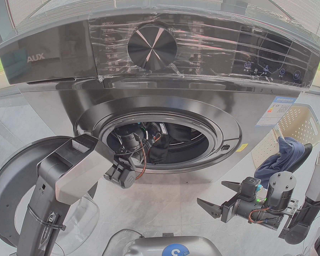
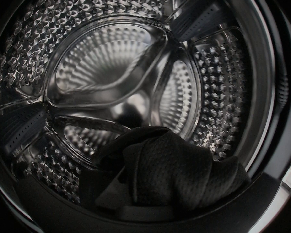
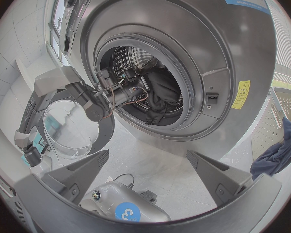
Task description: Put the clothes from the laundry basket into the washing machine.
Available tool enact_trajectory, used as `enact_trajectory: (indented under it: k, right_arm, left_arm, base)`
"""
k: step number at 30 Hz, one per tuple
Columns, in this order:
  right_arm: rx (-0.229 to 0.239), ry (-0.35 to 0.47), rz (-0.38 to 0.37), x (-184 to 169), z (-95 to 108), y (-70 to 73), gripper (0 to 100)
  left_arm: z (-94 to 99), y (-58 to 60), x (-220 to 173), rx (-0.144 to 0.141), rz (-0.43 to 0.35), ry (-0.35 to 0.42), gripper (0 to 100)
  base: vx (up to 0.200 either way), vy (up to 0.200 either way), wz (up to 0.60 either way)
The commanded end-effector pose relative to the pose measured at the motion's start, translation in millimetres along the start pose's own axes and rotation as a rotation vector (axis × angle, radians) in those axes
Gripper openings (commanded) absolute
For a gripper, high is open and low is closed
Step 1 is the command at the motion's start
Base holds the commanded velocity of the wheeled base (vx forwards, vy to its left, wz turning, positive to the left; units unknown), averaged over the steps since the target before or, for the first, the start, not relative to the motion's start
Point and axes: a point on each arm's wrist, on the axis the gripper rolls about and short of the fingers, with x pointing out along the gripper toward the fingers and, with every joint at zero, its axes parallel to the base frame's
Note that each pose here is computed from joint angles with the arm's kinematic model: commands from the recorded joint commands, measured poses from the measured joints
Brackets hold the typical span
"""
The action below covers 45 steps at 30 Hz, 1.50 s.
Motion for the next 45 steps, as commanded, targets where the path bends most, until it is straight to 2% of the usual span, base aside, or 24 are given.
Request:
enact_trajectory:
  k: [1,5,13,14,18,21,22,23,24,26,27,32,38,39,41,44,45]
  right_arm:
    - [0.0,-0.004,0.001,0.6,0.0,0.0,100]
    - [0.0,0.002,-0.002,1.4,-1.4,-0.2,100]
    - [-0.001,0.007,-0.001,2.0,-2.4,0.0,100]
    - [0.001,0.007,-0.002,2.0,-2.4,-0.3,100]
    - [0.001,0.007,-0.002,2.4,-2.4,-0.3,100]
    - [0.0,0.015,0.0,4.0,-4.5,0.1,100]
    - [0.0,0.018,-0.001,4.2,-5.0,0.1,100]
    - [0.0,0.02,0.002,4.5,-5.6,0.8,100]
    - [-0.001,0.021,0.003,4.5,-5.8,1.1,100]
    - [-0.002,0.021,0.008,4.5,-5.8,2.3,100]
    - [-0.004,0.023,0.012,4.5,-6.2,3.7,100]
    - [-0.005,0.023,0.016,4.4,-6.4,5.1,100]
    - [-0.007,0.037,0.023,6.0,-9.6,7.0,100]
    - [-0.007,0.038,0.023,6.1,-9.9,7.0,100]
    - [-0.007,0.038,0.023,6.1,-9.9,7.0,100]
    - [-0.007,0.043,0.022,6.7,-11.0,6.9,100]
    - [-0.007,0.043,0.022,6.7,-11.0,6.9,100]
  left_arm:
    - [-7.1,28.8,18.6,0.016,0.09,-0.031,0]
    - [3.3,30.3,24.7,0.015,0.128,-0.052,0]
    - [4.7,16.0,23.1,0.007,0.126,-0.032,0]
    - [5.6,15.1,22.5,0.007,0.126,-0.026,100]
    - [6.0,10.5,17.0,-0.007,0.12,0.008,100]
    - [0.8,1.7,7.0,-0.066,0.111,0.064,100]
    - [-0.1,1.1,5.9,-0.067,0.111,0.07,100]
    - [-6.9,-2.8,-4.6,-0.075,0.101,0.139,100]
    - [-14.5,-3.2,-13.9,-0.071,0.103,0.199,100]
    - [-20.6,-3.5,-19.7,-0.067,0.097,0.236,100]
    - [-29.7,-5.9,-26.6,-0.069,0.072,0.277,100]
    - [-54.5,-3.4,-32.1,-0.064,0.061,0.329,100]
    - [-72.3,-8.8,-36.5,-0.059,0.027,0.38,100]
    - [-71.9,-9.3,-33.1,-0.061,0.026,0.37,0]
    - [-71.0,-10.0,-28.9,-0.067,0.024,0.358,0]
    - [-67.5,-7.1,-5.4,-0.079,0.053,0.256,0]
    - [-67.0,-7.2,-4.5,-0.079,0.054,0.251,0]
  base:
    - [0.0,0.0,0.0]
    - [0.0,0.0,0.0]
    - [0.0,0.0,0.0]
    - [0.0,0.0,0.0]
    - [0.0,0.0,0.0]
    - [0.0,0.0,0.0]
    - [0.0,0.0,0.0]
    - [0.0,0.0,0.0]
    - [0.0,0.0,0.0]
    - [0.0,0.0,0.0]
    - [0.0,0.0,0.0]
    - [0.0,0.0,0.0]
    - [0.0,0.0,0.0]
    - [0.0,0.0,0.0]
    - [0.0,0.0,0.0]
    - [0.0,0.0,0.0]
    - [0.0,0.0,0.0]
